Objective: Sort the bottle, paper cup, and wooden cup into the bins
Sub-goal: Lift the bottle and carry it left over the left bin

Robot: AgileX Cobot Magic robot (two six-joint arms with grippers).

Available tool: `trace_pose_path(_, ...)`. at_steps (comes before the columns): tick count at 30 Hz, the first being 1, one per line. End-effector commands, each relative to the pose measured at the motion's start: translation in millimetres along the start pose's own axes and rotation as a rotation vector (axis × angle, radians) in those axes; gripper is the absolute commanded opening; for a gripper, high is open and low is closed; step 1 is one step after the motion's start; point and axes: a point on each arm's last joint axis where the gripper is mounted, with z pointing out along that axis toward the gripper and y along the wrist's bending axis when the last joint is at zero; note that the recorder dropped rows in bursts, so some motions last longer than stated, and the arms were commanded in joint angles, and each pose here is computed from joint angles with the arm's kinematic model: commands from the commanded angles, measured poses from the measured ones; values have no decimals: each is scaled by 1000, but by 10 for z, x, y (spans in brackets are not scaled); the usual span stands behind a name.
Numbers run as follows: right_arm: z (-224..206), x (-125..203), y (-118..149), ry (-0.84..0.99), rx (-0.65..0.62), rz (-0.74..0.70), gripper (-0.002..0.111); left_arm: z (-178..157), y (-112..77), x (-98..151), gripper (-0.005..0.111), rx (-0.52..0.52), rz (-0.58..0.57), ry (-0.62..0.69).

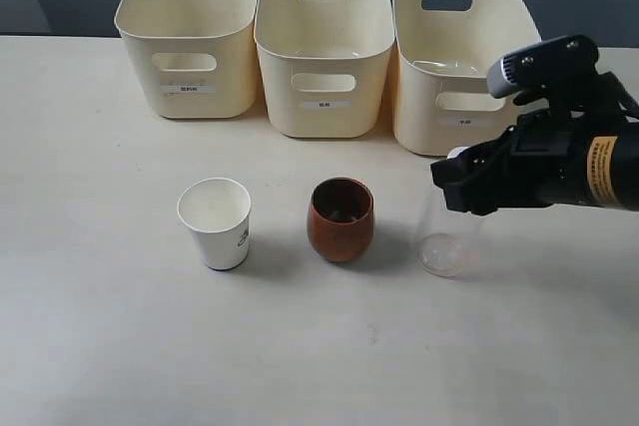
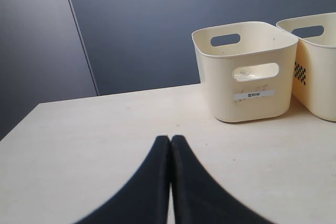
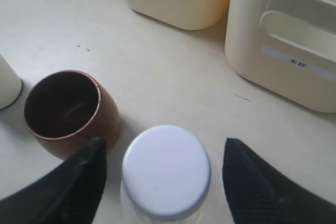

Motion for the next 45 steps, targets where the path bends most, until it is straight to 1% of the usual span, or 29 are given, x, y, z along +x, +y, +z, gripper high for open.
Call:
trace_pose_path(1,7,-11,26,1,-27,-30,58,-3,1,-3,0,-2,-1,-10)
trace_pose_path(2,7,-11,25,1,-26,-30,58,-3,1,-3,0,-2,-1,-10)
trace_pose_path(4,7,-10,30,1,-32,-30,54,-3,1,-3,0,-2,-1,-10)
trace_pose_path(6,7,-10,31,1,-33,-30,43,-3,1,-3,0,-2,-1,-10)
trace_pose_path(8,7,-10,31,1,-33,-30,22,-3,1,-3,0,-2,-1,-10)
trace_pose_path(9,7,-10,31,1,-33,-30,8,-3,1,-3,0,-2,-1,-10)
trace_pose_path(10,7,-10,31,1,-33,-32,-1,-3,1,-3,0,-2,-1,-10)
trace_pose_path(13,6,-8,49,3,-53,-55,0,-3,1,-3,0,-2,-1,-10)
trace_pose_path(16,6,-16,30,-1,-32,-55,0,-3,1,-3,0,-2,-1,-10)
trace_pose_path(19,-26,-91,33,-29,-30,-62,-1,-3,1,-3,0,-2,-1,-10)
trace_pose_path(26,-391,-483,90,-224,-13,-110,-1,-3,1,-3,0,-2,-1,-10)
trace_pose_path(28,-562,-625,118,-301,-5,-129,-1,-3,1,-3,0,-2,-1,-10)
trace_pose_path(32,-729,-777,145,-378,3,-147,-1,-3,1,-3,0,-2,-1,-10)
trace_pose_path(40,-928,-1094,212,-488,-37,-161,-1,-3,1,-3,0,-2,-1,-10)
trace_pose_path(44,-1023,-1292,212,-559,-19,-189,-1,-3,1,-3,0,-2,-1,-10)
trace_pose_path(45,-1015,-1375,228,-590,-45,-197,-1,-3,1,-3,0,-2,-1,-10)
